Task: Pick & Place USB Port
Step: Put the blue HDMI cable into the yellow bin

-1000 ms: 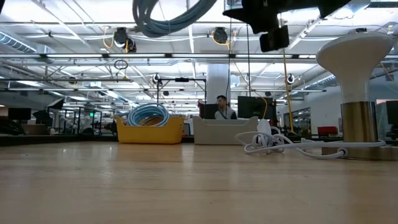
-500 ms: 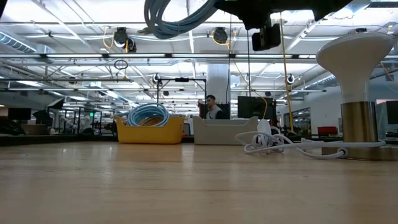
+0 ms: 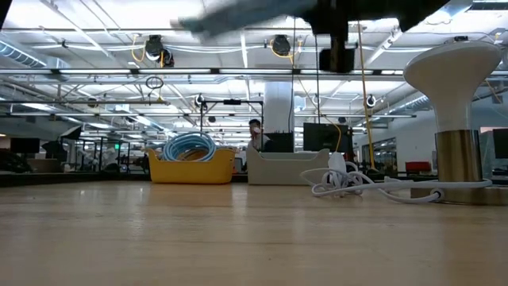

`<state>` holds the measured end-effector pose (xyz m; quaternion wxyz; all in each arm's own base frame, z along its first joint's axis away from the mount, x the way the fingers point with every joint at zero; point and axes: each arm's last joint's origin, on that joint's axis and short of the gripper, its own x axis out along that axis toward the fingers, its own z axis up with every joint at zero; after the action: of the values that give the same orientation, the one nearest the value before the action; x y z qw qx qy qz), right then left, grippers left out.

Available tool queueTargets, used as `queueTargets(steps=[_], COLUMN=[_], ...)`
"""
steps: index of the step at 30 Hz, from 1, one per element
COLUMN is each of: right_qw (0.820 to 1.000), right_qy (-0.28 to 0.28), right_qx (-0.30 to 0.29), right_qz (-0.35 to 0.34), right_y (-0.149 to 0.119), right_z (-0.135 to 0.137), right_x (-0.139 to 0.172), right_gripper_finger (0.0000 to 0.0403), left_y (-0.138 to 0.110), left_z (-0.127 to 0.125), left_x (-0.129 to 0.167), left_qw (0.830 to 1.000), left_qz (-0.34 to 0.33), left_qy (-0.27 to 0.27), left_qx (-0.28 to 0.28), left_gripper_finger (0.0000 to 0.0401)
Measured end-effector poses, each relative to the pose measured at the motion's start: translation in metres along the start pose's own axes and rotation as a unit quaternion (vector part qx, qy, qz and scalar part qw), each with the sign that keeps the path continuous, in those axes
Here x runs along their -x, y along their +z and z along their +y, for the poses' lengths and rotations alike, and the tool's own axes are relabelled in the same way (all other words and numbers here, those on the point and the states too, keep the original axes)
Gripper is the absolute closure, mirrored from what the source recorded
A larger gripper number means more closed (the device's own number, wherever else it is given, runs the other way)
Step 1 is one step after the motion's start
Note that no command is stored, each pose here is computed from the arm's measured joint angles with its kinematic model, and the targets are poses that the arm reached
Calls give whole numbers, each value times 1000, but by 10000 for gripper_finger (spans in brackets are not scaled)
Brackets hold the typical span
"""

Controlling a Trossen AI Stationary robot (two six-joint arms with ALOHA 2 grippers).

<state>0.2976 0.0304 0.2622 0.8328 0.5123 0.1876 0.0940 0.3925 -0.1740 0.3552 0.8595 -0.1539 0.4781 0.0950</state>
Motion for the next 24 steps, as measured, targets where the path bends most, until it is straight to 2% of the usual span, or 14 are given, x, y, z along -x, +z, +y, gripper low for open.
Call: queueTargets(steps=[3, 6, 9, 12, 15, 19, 22, 24], right_qw=[998, 994, 989, 979, 959, 915, 881, 868], right_qy=[-36, -51, -34, -2, -19, -114, -178, -193], right_qx=[29, 69, 112, 177, 248, 348, 402, 426], right_qz=[34, 69, 87, 97, 136, 169, 174, 168], right_y=[-3, -4, -6, -5, -6, -4, -4, -4], right_z=[-7, -6, 0, 21, 46, 80, 98, 108], right_x=[5, 15, 23, 31, 37, 45, 48, 48], right_gripper_finger=[369, 369, 369, 369, 369, 369, 369, 369], left_y=[3, 6, 8, 9, 17, 32, 45, 52], left_z=[3, 6, 16, 30, 40, 56, 69, 75], left_x=[16, 38, 65, 73, 69, 62, 58, 59], left_qw=[999, 996, 994, 996, 998, 998, 998, 996], left_qz=[-5, -42, -83, -79, -58, -47, -57, -66], left_qy=[-26, -40, -27, -1, -12, -31, -39, -51], left_qx=[38, 64, 63, 41, 10, -5, -9, -13], left_gripper_finger=[239, 208, 199, 204, 217, 230, 229, 224])
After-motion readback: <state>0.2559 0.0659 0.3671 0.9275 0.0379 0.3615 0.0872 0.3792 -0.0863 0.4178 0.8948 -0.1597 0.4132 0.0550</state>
